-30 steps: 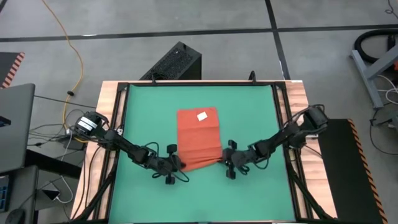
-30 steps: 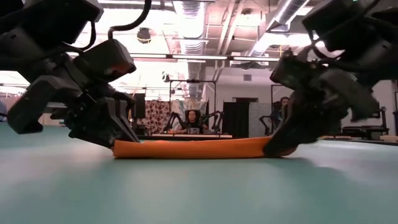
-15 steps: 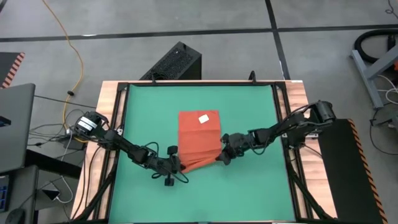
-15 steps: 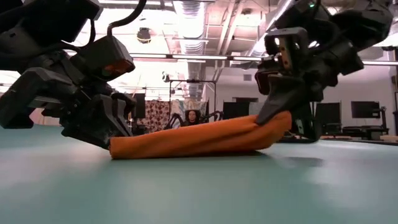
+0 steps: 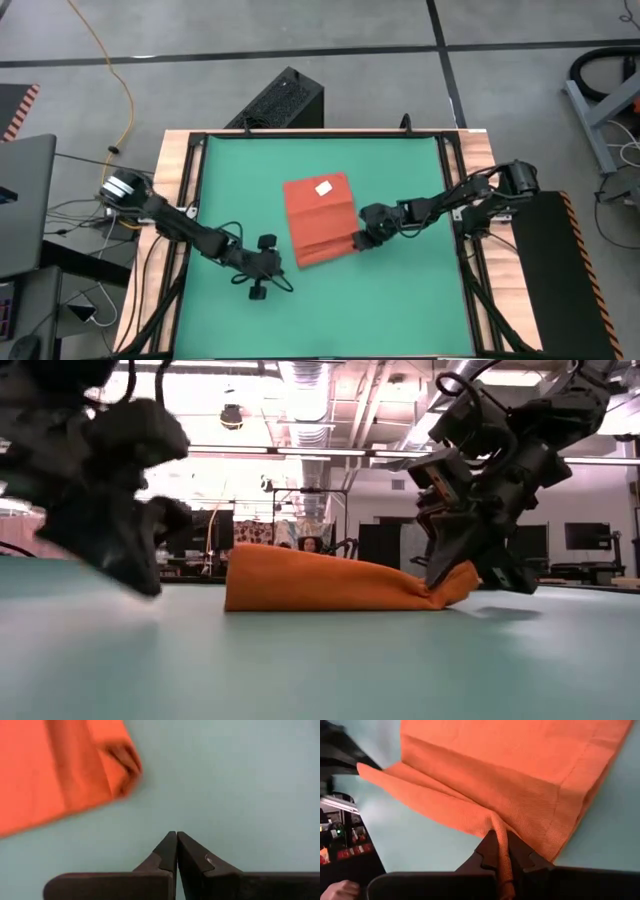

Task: Roll towel
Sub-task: Roll the orange microfiber towel

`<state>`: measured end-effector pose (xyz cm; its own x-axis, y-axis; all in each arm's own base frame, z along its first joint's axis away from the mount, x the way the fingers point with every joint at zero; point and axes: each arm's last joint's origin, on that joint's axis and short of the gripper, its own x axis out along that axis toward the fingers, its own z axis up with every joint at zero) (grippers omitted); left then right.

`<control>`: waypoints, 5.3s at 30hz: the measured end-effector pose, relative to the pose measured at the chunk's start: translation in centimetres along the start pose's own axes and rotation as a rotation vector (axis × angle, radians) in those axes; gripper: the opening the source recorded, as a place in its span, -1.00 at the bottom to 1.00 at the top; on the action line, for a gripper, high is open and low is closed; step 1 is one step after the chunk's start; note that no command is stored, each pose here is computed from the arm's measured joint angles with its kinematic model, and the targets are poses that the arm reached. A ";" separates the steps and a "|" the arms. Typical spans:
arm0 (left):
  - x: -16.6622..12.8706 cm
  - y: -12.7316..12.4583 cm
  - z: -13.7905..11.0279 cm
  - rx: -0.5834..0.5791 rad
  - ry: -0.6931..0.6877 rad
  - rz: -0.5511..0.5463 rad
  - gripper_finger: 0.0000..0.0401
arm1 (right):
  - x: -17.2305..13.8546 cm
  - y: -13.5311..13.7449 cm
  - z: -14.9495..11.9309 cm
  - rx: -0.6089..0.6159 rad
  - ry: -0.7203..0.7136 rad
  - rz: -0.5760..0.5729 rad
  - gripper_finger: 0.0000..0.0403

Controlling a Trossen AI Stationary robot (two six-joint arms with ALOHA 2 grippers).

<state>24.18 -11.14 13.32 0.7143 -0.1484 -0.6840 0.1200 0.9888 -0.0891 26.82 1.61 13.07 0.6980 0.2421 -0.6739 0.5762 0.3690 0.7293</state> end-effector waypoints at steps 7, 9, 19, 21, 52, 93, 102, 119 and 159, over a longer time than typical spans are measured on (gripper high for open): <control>-2.0 0.1 2.0 0.034 -0.149 0.054 -1.00 | -0.1 0.0 0.1 0.050 0.038 0.012 -0.89; -2.1 0.2 2.1 0.100 -0.149 0.078 -1.00 | -0.1 -0.1 0.3 0.058 0.035 0.011 -0.89; -2.7 -0.2 6.0 0.353 -0.213 0.171 -1.00 | -0.3 -0.5 1.2 0.109 0.050 0.019 -0.90; -2.7 0.0 6.1 0.377 -0.216 0.200 -1.00 | -0.4 -0.6 1.3 0.117 0.053 0.018 -0.90; 4.5 1.2 5.5 0.471 0.139 0.307 -1.00 | -0.3 -0.2 1.2 -0.051 0.044 0.048 -0.69; 4.6 2.7 2.9 0.278 0.222 0.276 -1.00 | -1.7 3.2 -4.7 -0.884 -0.321 -0.064 -0.61; 4.6 2.7 2.9 0.257 0.219 0.277 -1.00 | -0.3 1.8 -3.7 -0.885 -0.314 -0.162 -0.85; 3.1 1.4 4.9 0.252 0.131 0.251 -1.00 | 2.1 -0.4 -2.6 -0.856 -0.263 -0.259 -0.89; 4.6 2.3 -0.6 0.051 -0.085 0.350 -1.00 | -1.3 3.8 -4.0 -1.075 -0.463 -0.107 -0.88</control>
<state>27.33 -9.51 9.56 0.7730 0.1955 -0.6036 -0.1091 0.9781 0.1771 26.42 6.31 16.23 0.8834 -0.1033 -0.4570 0.1402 0.9890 0.0475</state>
